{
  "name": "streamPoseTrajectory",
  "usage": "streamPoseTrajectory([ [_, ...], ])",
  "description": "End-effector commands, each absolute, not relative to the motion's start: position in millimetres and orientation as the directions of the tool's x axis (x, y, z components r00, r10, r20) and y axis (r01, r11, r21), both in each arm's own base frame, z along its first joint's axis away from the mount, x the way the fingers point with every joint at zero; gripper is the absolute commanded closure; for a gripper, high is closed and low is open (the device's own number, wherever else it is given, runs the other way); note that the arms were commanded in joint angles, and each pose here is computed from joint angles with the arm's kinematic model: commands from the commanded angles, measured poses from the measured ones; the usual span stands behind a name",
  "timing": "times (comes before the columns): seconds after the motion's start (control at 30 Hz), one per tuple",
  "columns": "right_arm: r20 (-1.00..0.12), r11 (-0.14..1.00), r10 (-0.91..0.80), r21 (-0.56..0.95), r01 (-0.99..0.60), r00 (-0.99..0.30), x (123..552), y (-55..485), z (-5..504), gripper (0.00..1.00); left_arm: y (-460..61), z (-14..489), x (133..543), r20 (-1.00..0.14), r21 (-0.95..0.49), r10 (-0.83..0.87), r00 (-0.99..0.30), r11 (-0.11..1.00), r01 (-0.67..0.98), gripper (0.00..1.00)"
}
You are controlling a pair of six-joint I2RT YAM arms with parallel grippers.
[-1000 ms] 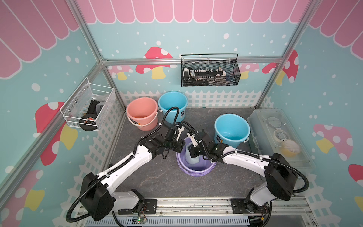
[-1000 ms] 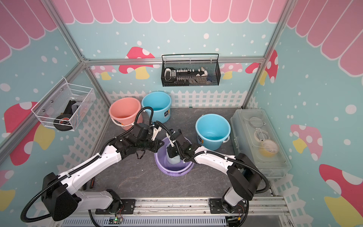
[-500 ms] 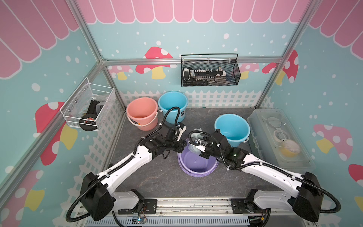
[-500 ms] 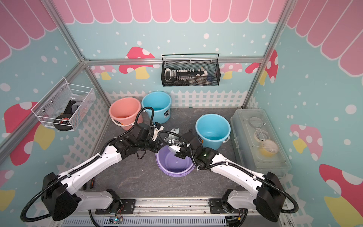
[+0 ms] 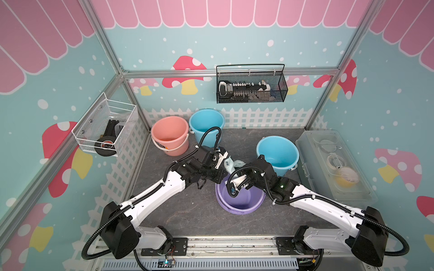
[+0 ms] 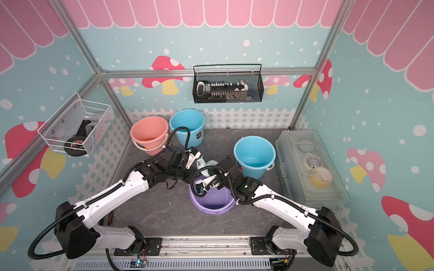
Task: Wipe the inside of the bucket with a cloth
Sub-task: Wipe the dirt from the inside of the bucket.
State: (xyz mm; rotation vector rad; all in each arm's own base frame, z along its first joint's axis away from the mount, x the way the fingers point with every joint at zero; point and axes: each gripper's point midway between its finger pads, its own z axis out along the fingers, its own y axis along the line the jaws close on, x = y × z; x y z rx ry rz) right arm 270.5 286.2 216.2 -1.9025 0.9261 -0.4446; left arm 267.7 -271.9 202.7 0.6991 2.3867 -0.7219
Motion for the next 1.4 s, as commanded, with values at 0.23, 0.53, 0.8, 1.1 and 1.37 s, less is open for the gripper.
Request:
streamPoseTrajectory([
  [0.23, -0.045, -0.388, -0.702, -0.812, -0.436, 0.71, 257, 288, 159, 1.0, -289, 225, 244, -0.623, -0.375, 0.354, -0.697, 0.647, 0.664, 1.0],
  [0.53, -0.066, -0.428, -0.678, -0.775, -0.466, 0.732, 248, 288, 137, 1.0, -293, 223, 240, -0.613, -0.388, 0.35, -0.709, 0.648, 0.655, 1.0],
  [0.8, -0.054, -0.422, -0.665, -0.796, -0.435, 0.745, 247, 289, 147, 1.0, -292, 220, 239, -0.612, -0.37, 0.356, -0.706, 0.66, 0.654, 1.0],
  [1.1, -0.002, -0.419, -0.668, -0.826, -0.378, 0.744, 251, 285, 168, 1.0, -292, 221, 235, -0.619, -0.368, 0.358, -0.699, 0.654, 0.661, 1.0],
  [1.37, 0.125, -0.449, -0.644, -0.861, -0.24, 0.755, 259, 283, 207, 1.0, -289, 225, 238, -0.639, -0.347, 0.349, -0.685, 0.665, 0.662, 1.0],
])
